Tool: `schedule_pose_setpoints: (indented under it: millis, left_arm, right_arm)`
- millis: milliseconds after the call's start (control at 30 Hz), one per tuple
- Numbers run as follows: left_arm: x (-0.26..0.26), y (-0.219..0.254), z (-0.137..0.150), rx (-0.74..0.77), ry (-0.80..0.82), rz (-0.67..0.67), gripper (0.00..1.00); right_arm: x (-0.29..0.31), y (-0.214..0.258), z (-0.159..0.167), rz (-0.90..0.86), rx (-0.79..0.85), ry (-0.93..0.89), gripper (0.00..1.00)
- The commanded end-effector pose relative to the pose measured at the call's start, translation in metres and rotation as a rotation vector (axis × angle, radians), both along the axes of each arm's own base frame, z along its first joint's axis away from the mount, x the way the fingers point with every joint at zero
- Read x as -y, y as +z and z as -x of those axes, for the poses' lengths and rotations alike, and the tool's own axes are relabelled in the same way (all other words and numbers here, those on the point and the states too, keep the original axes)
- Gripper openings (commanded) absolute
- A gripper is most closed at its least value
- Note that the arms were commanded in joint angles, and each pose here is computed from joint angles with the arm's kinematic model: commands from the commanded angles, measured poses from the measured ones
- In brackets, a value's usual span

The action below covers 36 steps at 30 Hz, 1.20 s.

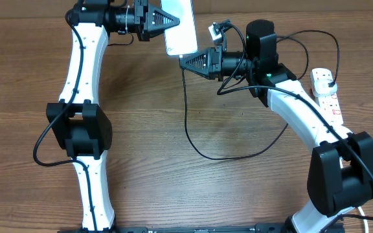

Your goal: Plug charger to phone and switch on socket

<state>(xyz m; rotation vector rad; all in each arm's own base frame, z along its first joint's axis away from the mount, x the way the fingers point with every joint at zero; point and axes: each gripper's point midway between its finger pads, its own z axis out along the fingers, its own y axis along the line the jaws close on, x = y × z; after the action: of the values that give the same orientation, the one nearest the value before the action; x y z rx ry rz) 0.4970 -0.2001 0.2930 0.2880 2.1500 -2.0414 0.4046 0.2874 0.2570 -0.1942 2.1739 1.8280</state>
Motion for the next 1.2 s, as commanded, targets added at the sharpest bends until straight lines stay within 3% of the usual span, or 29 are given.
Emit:
schedule_pose_setpoints:
  millis: [0,633,1167]
  left_arm:
    - [0.006,0.034,0.020,0.024,-0.062,0.062,0.04]
    - [-0.014,0.032,0.010,-0.007,-0.010,0.049,0.04]
    - [-0.014,0.034,0.012,-0.027,-0.019,0.060,0.04]
  right_arm:
    - [0.006,0.009,-0.018,0.014,0.038,-0.103,0.04]
    - [-0.004,0.021,-0.012,-0.024,0.056,-0.072,0.04]
    - [-0.016,0.019,-0.021,0.000,0.079,-0.157,0.04]
